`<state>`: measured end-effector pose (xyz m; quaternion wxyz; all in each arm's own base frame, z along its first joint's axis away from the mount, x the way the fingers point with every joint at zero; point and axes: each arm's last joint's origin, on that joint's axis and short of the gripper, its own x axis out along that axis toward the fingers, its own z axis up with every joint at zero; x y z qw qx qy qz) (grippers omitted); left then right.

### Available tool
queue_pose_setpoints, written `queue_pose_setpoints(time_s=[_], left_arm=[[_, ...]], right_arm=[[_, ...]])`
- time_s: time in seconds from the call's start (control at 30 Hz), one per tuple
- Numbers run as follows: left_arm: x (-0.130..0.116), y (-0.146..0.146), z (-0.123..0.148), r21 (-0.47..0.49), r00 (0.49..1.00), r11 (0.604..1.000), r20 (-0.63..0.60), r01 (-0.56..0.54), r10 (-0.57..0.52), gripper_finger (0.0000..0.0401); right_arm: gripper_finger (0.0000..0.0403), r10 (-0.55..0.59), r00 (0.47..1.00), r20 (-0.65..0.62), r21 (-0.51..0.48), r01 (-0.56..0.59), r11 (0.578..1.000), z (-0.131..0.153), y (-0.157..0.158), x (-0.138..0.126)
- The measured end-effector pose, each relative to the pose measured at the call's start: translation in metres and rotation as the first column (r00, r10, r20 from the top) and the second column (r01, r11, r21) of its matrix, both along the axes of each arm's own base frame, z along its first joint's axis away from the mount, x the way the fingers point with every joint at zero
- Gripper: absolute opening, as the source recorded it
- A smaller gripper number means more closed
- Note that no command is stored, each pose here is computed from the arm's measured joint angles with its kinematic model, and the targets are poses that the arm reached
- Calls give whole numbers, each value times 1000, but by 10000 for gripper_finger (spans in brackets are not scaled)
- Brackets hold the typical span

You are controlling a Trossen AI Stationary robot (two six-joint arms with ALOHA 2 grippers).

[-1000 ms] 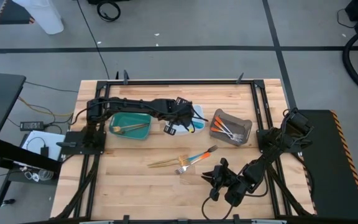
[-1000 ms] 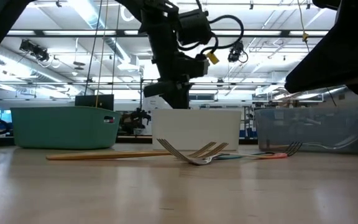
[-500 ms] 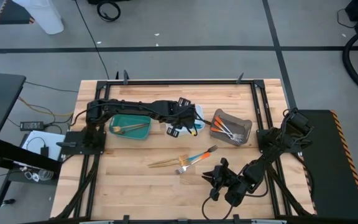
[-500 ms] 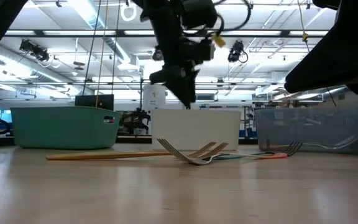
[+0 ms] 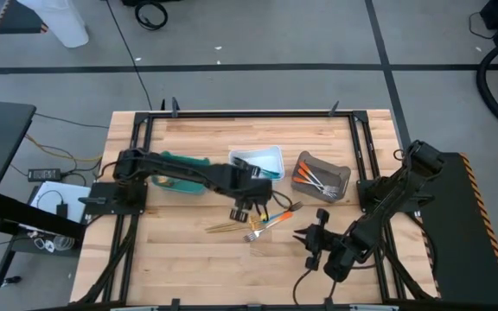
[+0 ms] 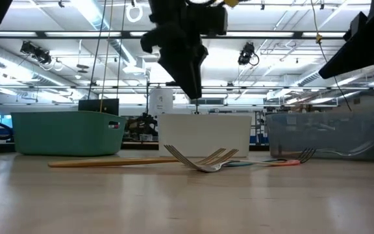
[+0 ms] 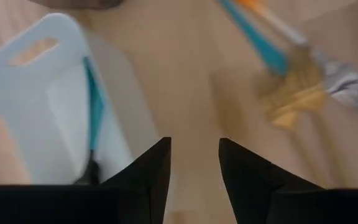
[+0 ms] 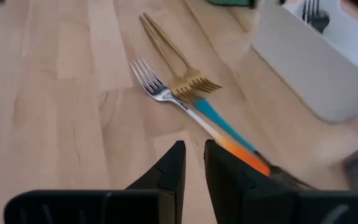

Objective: Sort silverware by color (type)
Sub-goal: Put the gold fork into the green bin

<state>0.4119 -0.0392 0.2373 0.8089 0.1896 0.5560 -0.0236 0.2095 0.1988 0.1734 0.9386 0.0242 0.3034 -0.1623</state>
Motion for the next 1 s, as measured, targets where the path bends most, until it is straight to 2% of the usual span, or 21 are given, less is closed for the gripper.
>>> queue_pose_setpoints(time_s=[0.1,0.17,0.47,0.73,1.0], left_arm=[[-3,-13,-3,-24,1000,1000,3,-17,17,143],[-7,-20,-10,-34,999,999,-20,-28,27,143],[-26,-52,-46,-61,995,997,-81,-54,49,143],[-37,-72,-60,-107,993,991,-95,-76,66,143],[-45,-77,-78,-101,996,994,-87,-41,32,143]], right_arm=[[66,50,998,-23,-70,-52,996,2,-1,0],[66,52,998,-26,-71,-54,996,2,-2,1],[66,26,1000,-7,32,-26,999,1,-6,15],[66,43,999,6,29,-43,999,-2,-8,27],[66,52,996,-67,-77,-57,995,-4,-16,23]])
